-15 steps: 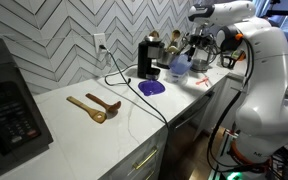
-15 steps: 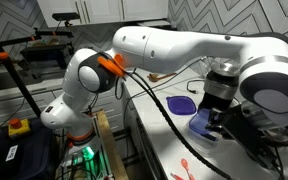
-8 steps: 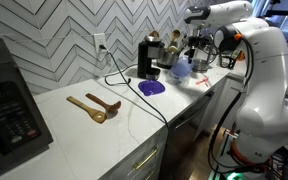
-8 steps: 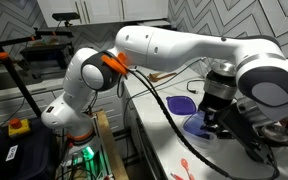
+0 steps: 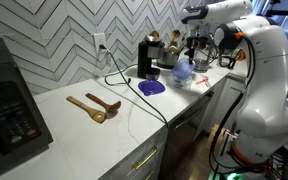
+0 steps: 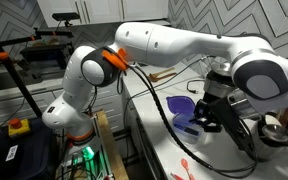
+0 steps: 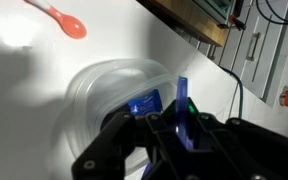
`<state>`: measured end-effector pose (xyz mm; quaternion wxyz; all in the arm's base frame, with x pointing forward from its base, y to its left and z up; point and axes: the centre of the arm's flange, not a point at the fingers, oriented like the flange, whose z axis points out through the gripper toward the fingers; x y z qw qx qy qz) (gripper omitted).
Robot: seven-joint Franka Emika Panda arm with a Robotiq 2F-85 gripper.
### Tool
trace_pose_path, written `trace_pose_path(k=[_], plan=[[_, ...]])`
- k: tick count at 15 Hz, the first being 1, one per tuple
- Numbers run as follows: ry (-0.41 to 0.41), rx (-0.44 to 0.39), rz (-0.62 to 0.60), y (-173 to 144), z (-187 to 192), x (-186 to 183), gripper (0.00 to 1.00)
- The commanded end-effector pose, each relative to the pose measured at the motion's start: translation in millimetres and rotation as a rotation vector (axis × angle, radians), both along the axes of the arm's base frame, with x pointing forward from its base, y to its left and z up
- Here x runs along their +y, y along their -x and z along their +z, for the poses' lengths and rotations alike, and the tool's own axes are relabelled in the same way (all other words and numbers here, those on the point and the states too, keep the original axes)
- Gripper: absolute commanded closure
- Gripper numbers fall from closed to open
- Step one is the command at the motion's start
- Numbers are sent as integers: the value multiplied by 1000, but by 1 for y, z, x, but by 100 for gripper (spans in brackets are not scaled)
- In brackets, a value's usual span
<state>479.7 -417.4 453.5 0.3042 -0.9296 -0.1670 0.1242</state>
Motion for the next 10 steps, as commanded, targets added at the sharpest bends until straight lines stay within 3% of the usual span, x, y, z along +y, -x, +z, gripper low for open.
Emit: trace_pose_path(k=[1, 10], plan=[[8, 94, -29, 20, -5, 26, 98], [12, -32, 202, 18, 27, 13, 98]])
